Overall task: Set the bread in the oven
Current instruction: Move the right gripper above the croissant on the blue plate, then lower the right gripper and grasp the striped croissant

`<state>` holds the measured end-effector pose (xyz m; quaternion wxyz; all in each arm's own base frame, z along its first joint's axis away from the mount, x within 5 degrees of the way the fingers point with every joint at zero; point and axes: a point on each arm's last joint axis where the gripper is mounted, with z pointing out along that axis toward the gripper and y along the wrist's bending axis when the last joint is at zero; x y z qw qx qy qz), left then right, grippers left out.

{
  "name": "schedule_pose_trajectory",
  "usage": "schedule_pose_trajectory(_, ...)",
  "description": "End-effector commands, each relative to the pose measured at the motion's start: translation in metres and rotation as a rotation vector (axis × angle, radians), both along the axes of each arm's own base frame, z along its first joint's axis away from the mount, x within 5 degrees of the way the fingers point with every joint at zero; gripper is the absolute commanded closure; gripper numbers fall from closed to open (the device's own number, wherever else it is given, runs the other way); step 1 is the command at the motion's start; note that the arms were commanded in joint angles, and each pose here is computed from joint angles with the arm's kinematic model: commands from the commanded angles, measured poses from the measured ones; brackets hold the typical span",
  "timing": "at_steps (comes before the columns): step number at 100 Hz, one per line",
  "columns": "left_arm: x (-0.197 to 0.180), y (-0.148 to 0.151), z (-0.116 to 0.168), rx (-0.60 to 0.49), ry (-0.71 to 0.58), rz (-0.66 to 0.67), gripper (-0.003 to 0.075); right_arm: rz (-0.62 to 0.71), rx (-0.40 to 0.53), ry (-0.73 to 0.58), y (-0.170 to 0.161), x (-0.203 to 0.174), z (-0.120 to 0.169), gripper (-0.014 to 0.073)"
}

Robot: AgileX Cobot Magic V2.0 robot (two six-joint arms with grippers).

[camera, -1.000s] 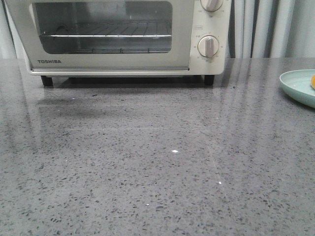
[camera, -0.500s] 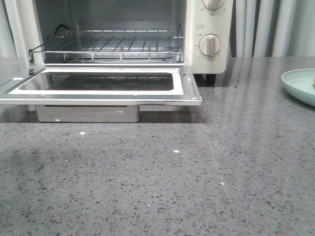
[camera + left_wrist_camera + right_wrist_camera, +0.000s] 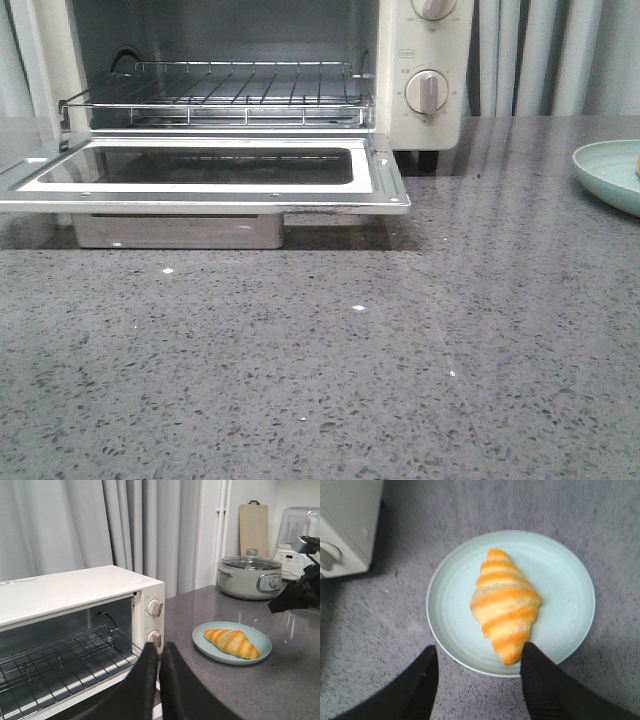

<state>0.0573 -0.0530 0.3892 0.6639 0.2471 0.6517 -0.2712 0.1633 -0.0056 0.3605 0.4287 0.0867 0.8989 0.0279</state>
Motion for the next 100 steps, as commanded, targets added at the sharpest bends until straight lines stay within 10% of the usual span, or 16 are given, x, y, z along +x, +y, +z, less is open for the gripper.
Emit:
schedule_pose_trajectory(1, -0.002, 0.001, 0.014, -0.04, -0.057, -0.008, 0.0741, 0.001, -0.011, 0.004, -0.001, 0.019, 0.013, 0.0251)
schedule_pose_trajectory(100, -0.001, 0.002, 0.012, -0.011, -0.065, 0.003, 0.0741, 0.003, -0.158, 0.295, -0.016, 0.131, -0.041, 0.0251)
